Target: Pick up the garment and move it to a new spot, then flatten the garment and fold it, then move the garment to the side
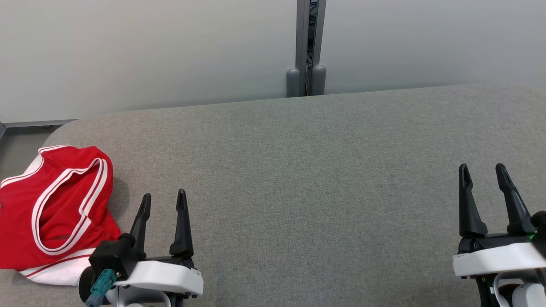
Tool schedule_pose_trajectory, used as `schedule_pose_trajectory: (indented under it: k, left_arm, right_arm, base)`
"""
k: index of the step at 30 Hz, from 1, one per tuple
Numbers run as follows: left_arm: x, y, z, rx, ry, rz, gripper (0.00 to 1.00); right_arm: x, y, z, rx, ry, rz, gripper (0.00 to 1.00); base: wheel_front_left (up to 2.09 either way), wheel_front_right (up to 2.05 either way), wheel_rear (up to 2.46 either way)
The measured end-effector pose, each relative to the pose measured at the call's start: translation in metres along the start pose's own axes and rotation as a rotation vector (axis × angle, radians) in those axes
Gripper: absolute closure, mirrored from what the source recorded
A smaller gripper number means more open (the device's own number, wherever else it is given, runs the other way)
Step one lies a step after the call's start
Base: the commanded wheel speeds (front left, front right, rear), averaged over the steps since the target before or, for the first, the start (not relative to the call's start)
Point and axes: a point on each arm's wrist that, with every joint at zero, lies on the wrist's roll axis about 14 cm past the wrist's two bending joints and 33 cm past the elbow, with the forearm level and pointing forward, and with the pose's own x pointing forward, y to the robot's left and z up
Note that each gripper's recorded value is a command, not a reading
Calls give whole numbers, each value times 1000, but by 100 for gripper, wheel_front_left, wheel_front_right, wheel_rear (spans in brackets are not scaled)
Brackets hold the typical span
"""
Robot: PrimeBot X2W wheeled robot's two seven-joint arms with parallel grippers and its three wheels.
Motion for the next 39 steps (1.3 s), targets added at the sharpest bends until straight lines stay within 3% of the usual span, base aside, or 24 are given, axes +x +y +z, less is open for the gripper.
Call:
schedule_pose_trajectory:
  k: [26,39]
  left_arm:
    - [-8,-7,-2,130,-33,-10,0]
    - [-8,-6,-13,108,-3,-3,0]
  right_arm:
    - [-7,12,-10,-115,12,54,0]
    - [-11,3,-28,-65,63,23,0]
  base:
    - [0,0,0]
    - [0,0,0]
